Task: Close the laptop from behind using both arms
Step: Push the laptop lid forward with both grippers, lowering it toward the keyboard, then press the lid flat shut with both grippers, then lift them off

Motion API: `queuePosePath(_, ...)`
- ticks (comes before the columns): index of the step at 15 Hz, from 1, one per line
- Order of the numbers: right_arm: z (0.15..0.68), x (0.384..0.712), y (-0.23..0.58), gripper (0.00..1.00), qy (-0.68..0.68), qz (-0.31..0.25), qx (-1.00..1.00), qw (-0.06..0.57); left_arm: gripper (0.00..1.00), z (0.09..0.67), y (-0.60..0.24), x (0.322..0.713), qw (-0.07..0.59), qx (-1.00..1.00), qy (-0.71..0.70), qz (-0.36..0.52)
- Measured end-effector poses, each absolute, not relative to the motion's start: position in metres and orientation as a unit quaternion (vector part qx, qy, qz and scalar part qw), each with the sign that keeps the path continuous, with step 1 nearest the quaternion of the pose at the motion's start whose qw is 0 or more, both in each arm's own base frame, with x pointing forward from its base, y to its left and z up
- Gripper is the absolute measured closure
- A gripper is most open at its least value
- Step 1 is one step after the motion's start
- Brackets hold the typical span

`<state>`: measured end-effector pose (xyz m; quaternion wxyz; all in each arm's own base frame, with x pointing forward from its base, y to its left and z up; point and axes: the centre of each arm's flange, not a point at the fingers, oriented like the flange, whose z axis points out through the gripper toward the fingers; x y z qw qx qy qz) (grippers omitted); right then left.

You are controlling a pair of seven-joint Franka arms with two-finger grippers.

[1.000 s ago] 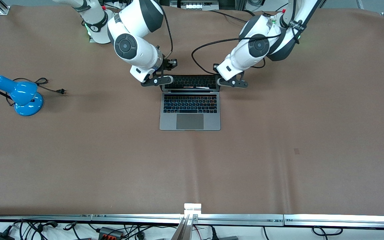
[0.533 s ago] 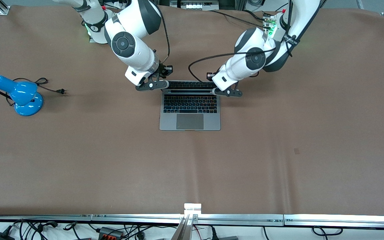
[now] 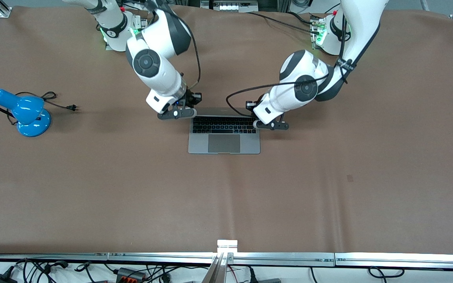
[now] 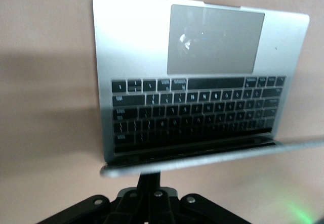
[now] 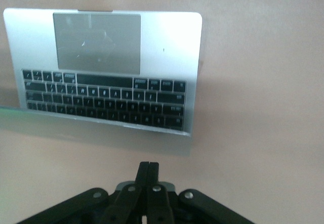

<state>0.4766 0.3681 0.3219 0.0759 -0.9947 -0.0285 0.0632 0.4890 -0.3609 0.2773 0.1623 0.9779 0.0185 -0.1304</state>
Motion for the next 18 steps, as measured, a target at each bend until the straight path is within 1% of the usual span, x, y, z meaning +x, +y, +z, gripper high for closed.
queuePosePath(5,0.292,0.52,0.383,0.99,-0.007,0.054,-0.996,0.073,0.99,0.242,-0.362,0.517,0.162,0.977,0.018,-0.14)
queuePosePath(8,0.26,0.538,0.389,0.99,-0.001,0.06,-0.996,0.063,0.99,0.219,-0.362,0.528,0.153,0.978,0.009,-0.142)
queuePosePath(13,0.201,0.548,0.391,0.99,0.003,0.081,-0.996,0.041,0.99,0.188,-0.365,0.535,0.136,0.98,-0.003,-0.145)
queuePosePath(15,0.194,0.55,0.391,0.99,-0.002,0.08,-0.996,0.034,0.99,0.178,-0.369,0.533,0.125,0.982,-0.006,-0.143)
queuePosePath(18,0.192,0.551,0.391,0.99,-0.011,0.075,-0.997,0.023,0.99,0.18,-0.374,0.534,0.117,0.984,-0.006,-0.132)
